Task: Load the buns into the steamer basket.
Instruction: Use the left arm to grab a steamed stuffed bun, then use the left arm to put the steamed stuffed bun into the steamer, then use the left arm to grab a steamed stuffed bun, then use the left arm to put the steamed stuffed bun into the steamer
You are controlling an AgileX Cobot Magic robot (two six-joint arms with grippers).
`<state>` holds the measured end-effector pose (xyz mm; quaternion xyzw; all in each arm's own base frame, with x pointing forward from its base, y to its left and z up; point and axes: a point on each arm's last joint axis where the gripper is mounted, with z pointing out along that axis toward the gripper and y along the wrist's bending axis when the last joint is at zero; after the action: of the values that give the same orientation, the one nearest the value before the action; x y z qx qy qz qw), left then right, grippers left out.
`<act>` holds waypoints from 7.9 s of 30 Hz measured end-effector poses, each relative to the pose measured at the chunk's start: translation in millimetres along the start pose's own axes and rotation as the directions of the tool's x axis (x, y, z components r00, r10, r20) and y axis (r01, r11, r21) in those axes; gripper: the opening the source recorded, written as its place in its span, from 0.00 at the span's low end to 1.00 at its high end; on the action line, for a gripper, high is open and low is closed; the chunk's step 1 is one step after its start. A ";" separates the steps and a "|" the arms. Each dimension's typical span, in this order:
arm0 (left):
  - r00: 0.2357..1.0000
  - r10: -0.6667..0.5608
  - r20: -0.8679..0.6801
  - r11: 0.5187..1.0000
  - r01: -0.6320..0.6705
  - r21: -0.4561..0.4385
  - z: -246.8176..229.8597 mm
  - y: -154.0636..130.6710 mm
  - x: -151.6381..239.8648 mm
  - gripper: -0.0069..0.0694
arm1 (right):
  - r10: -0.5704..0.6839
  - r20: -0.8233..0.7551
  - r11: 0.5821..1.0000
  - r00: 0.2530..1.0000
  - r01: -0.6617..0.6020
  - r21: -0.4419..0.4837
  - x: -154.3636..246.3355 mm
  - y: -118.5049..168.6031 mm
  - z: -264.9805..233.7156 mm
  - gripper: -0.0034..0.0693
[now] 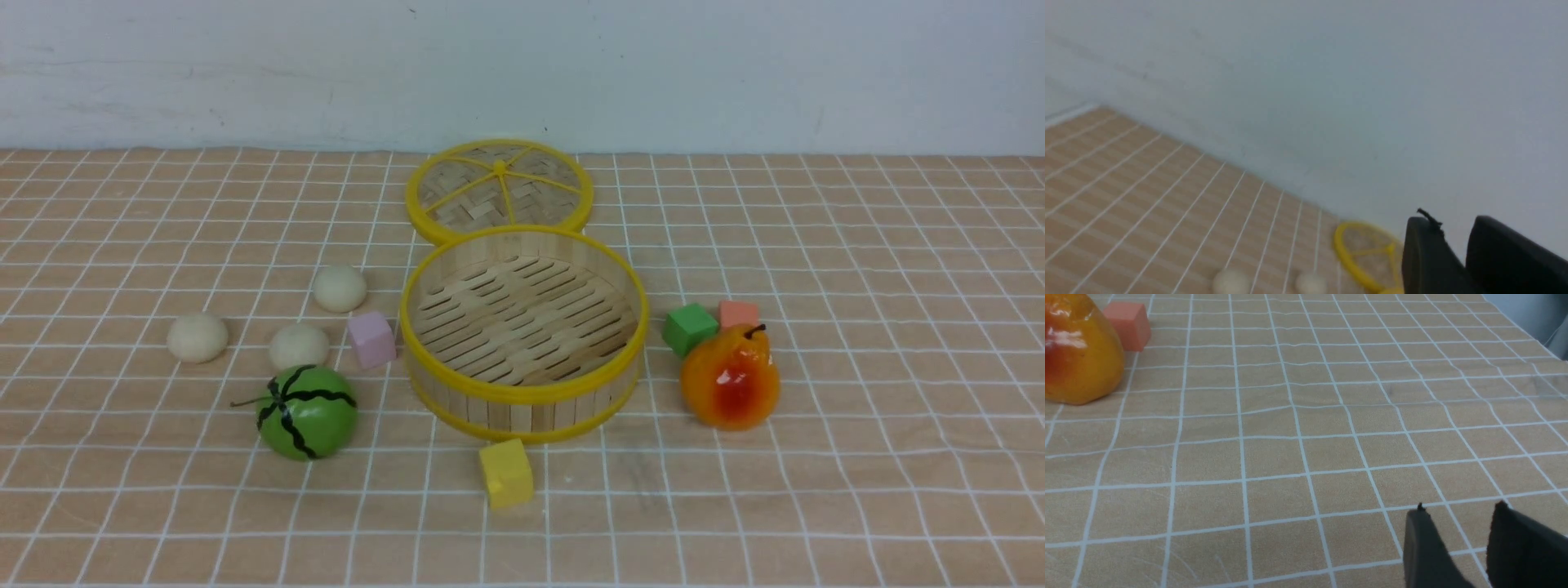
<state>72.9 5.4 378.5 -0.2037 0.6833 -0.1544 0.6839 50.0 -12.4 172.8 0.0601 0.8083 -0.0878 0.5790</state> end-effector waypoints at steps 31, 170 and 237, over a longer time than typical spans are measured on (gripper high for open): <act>0.657 -0.023 -0.754 0.992 -0.076 -0.097 202.0 -4.7 59.6 0.34 | 0.000 0.000 1.000 1.000 0.000 0.000 0.0 0.0 0.0 0.38; 0.391 0.324 -0.862 0.909 -0.383 0.168 202.6 -85.2 158.5 0.73 | 0.000 0.000 1.000 1.000 0.000 0.000 0.0 0.0 0.0 0.38; 0.427 0.206 -0.880 0.889 -0.457 -0.014 359.9 -18.0 180.7 0.09 | 0.000 0.000 1.000 1.000 0.000 0.000 0.0 0.0 0.0 0.38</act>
<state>436.5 -74.3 223.7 -0.0444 0.9706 -0.0082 0.2366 50.0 -12.4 172.8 0.0601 0.8083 -0.0878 0.5790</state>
